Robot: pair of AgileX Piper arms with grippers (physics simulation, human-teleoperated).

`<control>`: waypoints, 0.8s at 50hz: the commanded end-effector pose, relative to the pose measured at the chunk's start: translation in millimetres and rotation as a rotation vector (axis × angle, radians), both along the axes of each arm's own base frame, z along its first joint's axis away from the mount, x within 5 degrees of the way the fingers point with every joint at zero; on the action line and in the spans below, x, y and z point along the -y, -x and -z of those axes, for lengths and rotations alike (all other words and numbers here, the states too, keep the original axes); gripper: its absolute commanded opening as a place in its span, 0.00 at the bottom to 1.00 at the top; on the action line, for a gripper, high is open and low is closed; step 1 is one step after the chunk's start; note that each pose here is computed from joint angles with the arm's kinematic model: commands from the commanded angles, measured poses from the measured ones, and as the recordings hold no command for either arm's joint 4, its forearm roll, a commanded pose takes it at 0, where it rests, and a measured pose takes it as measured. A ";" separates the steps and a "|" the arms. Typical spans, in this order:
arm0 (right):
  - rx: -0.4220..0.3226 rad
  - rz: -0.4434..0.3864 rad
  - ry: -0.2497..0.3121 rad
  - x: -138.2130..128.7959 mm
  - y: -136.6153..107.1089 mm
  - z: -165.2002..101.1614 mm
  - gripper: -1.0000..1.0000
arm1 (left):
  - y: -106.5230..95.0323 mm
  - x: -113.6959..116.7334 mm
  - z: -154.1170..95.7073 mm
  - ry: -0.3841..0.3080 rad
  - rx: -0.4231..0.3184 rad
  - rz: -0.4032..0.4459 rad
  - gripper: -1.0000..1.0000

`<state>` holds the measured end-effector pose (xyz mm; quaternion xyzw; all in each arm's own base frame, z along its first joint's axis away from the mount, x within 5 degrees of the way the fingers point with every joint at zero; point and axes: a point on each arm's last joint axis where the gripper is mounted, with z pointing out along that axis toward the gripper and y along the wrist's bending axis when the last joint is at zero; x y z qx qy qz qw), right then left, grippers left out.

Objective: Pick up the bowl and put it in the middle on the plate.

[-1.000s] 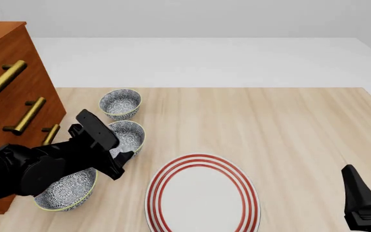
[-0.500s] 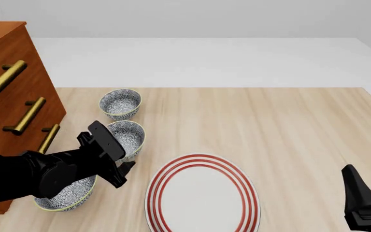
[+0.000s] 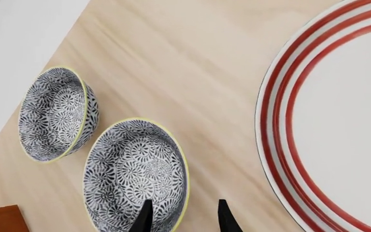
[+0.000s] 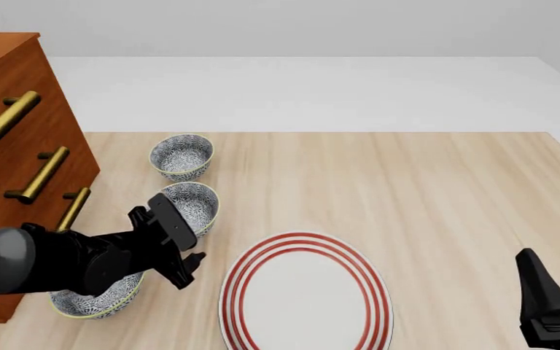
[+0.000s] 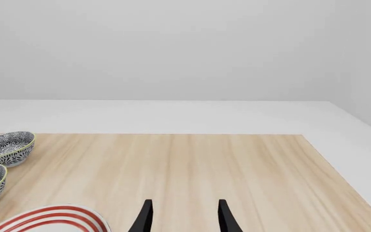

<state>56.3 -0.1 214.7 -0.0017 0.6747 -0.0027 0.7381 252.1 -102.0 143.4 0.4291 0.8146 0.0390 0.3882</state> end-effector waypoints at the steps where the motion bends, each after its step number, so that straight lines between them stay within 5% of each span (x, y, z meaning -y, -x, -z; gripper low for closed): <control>1: 0.000 0.000 0.001 0.0 0.0 0.1 1.00 | -9.7 1.7 10.8 -0.013 -0.025 -0.004 1.00; 21: 0.000 0.000 0.000 0.0 0.0 0.1 1.00 | -9.7 -1.5 6.1 -0.037 0.004 0.017 1.00; 22: 0.000 0.000 0.000 0.0 0.0 0.1 1.00 | -9.3 -0.8 4.0 -0.035 0.006 0.019 0.00; 40: 0.000 0.000 0.000 0.0 0.1 -0.4 1.00 | 6.4 18.0 -62.1 0.017 0.119 0.098 0.00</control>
